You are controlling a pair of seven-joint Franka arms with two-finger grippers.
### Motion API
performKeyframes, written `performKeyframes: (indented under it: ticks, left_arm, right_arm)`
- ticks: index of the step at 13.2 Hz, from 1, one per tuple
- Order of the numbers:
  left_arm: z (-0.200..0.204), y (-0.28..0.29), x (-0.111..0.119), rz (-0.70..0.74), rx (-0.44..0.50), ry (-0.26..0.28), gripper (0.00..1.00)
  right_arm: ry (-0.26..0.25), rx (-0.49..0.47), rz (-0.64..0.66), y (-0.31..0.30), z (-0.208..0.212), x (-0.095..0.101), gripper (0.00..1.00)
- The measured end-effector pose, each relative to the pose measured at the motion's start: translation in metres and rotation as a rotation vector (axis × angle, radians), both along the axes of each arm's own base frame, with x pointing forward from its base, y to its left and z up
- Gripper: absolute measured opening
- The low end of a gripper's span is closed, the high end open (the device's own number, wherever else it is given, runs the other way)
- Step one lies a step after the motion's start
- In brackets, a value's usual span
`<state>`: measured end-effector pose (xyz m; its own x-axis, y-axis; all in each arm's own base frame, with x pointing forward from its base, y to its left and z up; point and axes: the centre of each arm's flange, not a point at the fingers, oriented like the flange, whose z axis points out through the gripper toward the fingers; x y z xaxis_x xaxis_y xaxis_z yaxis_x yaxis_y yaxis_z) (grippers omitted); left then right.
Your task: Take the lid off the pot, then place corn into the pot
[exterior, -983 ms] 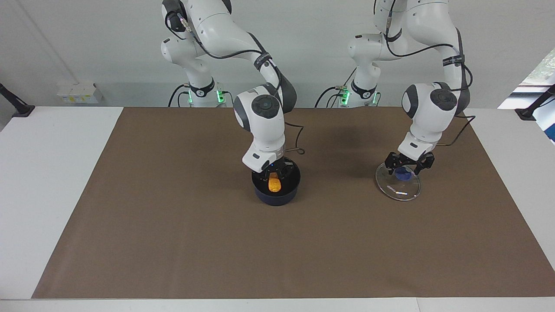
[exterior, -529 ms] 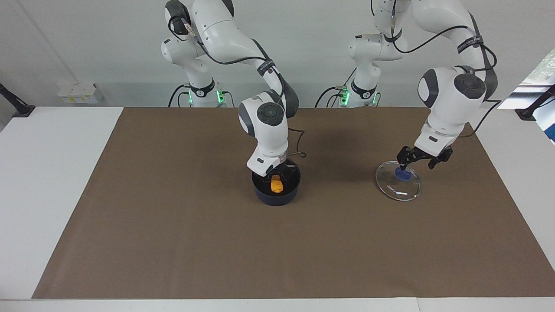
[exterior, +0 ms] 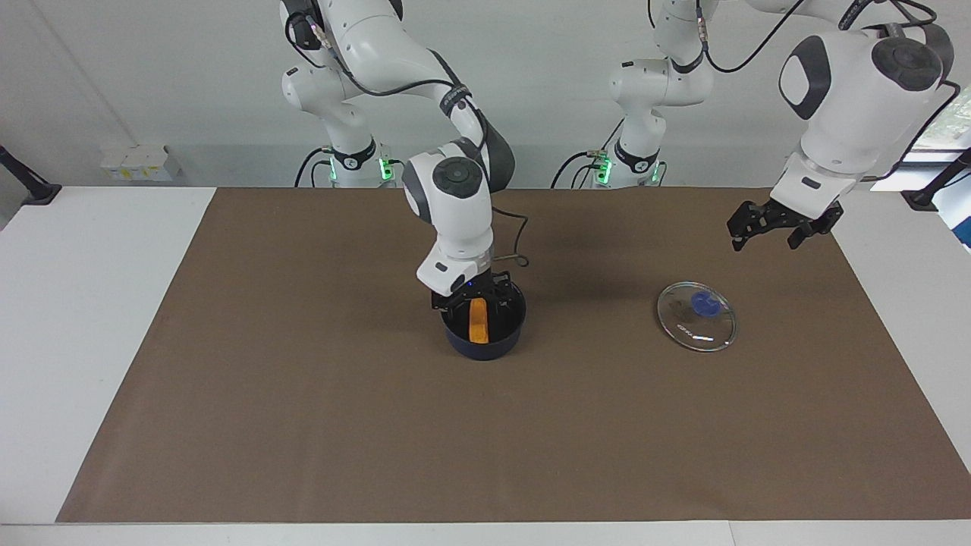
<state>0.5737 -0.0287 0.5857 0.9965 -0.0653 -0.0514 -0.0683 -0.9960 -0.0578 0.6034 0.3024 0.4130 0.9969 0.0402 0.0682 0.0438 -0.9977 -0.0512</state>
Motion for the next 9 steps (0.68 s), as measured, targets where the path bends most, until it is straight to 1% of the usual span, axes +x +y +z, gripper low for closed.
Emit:
performKeyframes:
  ticks: [3, 6, 9]
  left_arm:
    - [0.022, 0.001, -0.007, -0.007, 0.001, 0.023, 1.0]
    - [0.033, 0.003, -0.01, -0.037, -0.002, 0.014, 1.0]
    - [0.037, 0.006, -0.011, -0.045, -0.006, 0.006, 1.0]
  right_arm:
    - [0.004, -0.012, -0.016, -0.069, 0.06, 0.005, 1.0]
    - [-0.002, -0.036, -0.025, -0.132, 0.102, 0.005, 1.0]
    - [-0.004, -0.037, -0.049, -0.194, 0.14, -0.003, 1.0]
